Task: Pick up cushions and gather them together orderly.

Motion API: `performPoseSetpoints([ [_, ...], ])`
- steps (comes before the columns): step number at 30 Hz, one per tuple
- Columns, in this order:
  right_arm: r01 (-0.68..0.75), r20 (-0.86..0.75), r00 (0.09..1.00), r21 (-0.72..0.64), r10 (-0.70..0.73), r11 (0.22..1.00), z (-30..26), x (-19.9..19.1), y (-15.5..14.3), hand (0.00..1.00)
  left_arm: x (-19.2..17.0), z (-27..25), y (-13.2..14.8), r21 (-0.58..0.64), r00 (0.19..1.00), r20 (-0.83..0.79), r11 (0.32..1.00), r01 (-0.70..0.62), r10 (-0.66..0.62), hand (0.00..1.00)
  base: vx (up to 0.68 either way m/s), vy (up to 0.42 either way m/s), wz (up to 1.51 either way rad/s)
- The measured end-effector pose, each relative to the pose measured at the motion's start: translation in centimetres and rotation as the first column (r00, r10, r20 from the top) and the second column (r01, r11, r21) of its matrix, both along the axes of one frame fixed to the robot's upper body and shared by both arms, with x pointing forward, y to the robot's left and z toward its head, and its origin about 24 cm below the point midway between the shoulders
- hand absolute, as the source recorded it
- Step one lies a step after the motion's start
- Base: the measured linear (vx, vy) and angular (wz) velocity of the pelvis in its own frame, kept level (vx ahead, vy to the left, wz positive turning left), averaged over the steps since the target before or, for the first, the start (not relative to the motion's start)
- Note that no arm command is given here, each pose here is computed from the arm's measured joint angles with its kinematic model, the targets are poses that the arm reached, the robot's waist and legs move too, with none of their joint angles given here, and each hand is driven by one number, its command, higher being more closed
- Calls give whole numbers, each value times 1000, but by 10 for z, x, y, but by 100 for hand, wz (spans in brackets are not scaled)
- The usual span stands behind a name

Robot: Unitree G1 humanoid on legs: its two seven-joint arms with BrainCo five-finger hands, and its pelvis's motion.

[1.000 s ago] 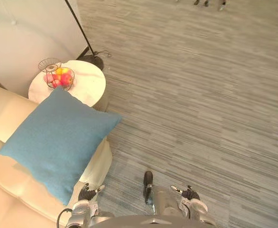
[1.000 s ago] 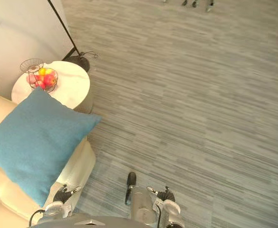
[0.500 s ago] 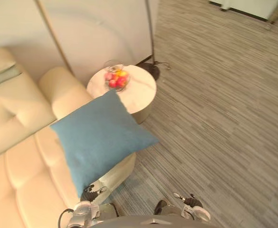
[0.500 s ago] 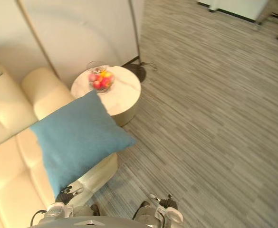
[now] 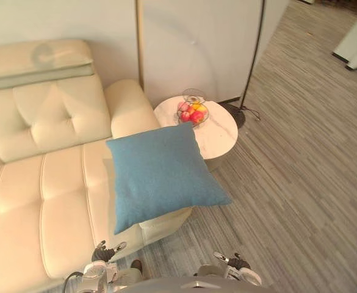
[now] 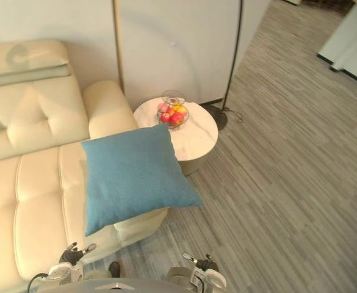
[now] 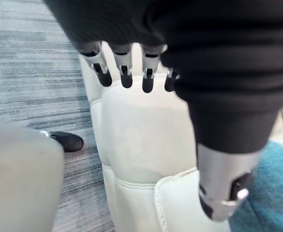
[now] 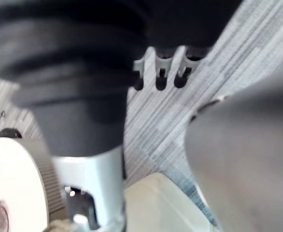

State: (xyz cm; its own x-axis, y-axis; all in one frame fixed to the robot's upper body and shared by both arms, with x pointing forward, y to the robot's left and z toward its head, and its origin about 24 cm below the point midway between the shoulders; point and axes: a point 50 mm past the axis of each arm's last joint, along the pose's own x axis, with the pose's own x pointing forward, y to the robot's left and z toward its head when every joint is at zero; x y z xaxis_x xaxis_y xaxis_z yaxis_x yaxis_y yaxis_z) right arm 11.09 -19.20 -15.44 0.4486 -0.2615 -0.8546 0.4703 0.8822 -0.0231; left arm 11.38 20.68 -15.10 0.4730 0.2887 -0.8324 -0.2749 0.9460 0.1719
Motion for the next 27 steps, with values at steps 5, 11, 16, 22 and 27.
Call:
performPoseSetpoints([
  [5, 11, -2, 1000, -21, -11, 1000, 1, -1, -9, 0, -3, -3, -8, -24, 1000, -12, 1000, -17, 17, 0, 15, -110, 57],
  [11, 16, 9, 1000, -23, -16, 1000, 2, 0, -10, 0, -3, -2, -5, -22, 1000, -6, 999, -23, 23, 0, 28, -26, 15],
  [16, 85, 109, 991, -80, -76, 993, 17, 12, -32, 0, 0, 0, 0, -12, 1000, 13, 1000, -25, 25, 0, -23, 17, -9],
  [22, 129, 296, 955, -351, -21, 927, 73, 39, -111, 0, 18, 27, 39, 68, 980, 177, 992, -104, 90, 0, -74, 10, -10],
  [27, 163, 368, 930, -426, 6, 890, 100, 49, -133, 0, 21, 41, 59, 69, 946, 268, 976, -208, 183, 0, -43, 6, -14],
])
